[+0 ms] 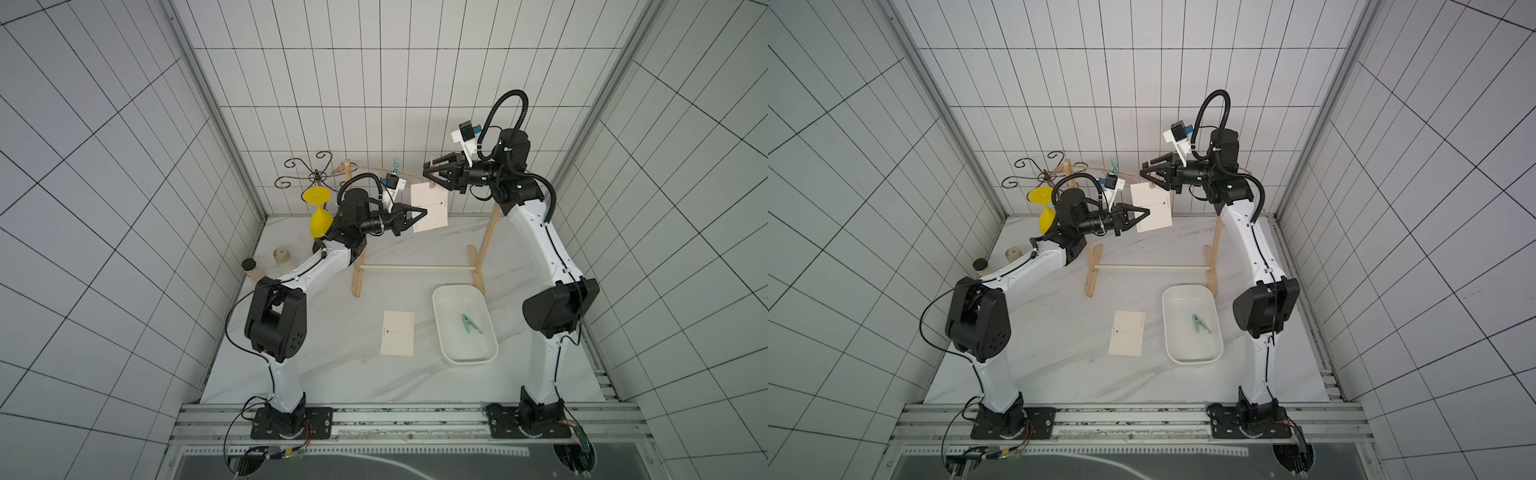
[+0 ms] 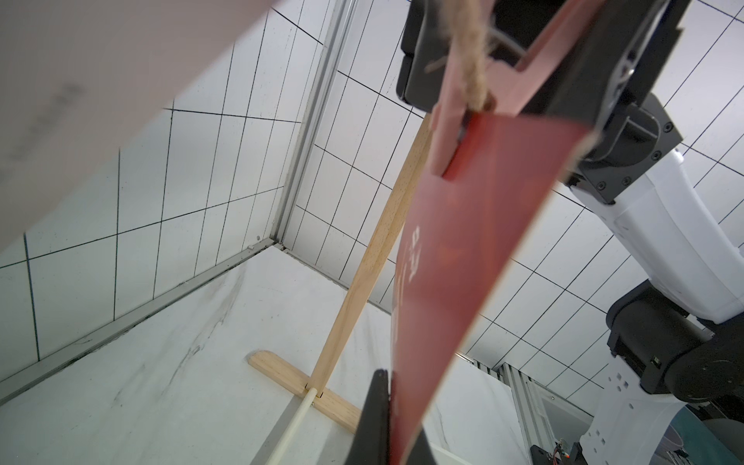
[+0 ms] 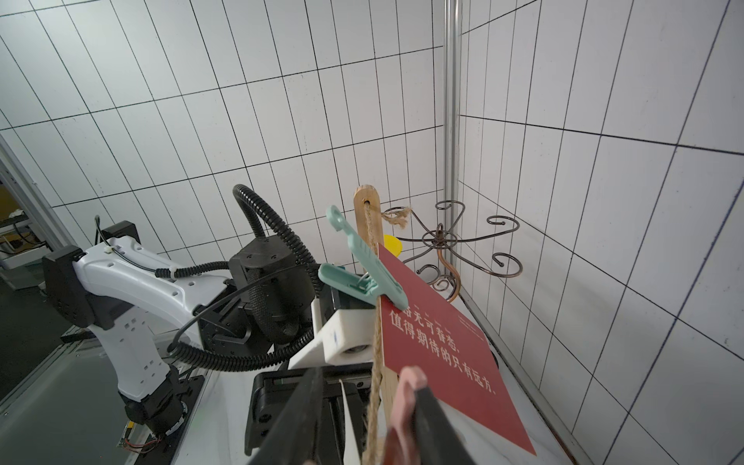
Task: Remove the postcards from the strings
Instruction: Remove the clamp from the clothesline.
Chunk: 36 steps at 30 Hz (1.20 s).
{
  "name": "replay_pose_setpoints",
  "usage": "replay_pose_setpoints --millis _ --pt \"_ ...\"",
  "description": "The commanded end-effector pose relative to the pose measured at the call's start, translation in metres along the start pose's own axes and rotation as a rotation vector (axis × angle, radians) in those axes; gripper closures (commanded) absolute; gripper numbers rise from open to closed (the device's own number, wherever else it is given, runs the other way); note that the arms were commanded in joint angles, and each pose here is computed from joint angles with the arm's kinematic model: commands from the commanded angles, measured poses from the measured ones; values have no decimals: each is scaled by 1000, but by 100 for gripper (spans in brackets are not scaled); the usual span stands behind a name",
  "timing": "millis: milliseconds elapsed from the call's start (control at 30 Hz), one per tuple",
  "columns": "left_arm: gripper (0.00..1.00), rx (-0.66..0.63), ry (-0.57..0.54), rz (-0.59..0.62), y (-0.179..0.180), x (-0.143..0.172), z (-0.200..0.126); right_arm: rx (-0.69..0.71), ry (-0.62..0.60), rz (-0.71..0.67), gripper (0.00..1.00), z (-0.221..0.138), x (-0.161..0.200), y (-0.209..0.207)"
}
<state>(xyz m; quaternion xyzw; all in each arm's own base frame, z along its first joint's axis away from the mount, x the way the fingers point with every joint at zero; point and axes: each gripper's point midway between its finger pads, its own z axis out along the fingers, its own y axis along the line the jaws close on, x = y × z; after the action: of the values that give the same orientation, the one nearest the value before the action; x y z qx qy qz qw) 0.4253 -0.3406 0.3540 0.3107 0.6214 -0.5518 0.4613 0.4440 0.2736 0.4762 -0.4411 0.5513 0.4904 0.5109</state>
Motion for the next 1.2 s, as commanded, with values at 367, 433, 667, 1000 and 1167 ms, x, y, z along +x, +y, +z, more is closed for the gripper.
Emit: replay_pose_setpoints --millis 367,433,667,1000,1167 --pt "100 4 5 -12 5 -1 1 -51 -25 -56 71 -4 -17 11" --pt "100 3 5 -12 5 0 1 -51 -25 -55 71 -4 -17 11" --pt "100 2 5 -13 5 0 0 -51 -24 -47 76 -3 -14 9" --pt "100 5 0 -7 2 -2 -1 -47 -23 -43 100 -2 -12 6" --pt "100 8 -2 -8 2 -2 -2 -15 -35 -62 100 -3 -17 4"
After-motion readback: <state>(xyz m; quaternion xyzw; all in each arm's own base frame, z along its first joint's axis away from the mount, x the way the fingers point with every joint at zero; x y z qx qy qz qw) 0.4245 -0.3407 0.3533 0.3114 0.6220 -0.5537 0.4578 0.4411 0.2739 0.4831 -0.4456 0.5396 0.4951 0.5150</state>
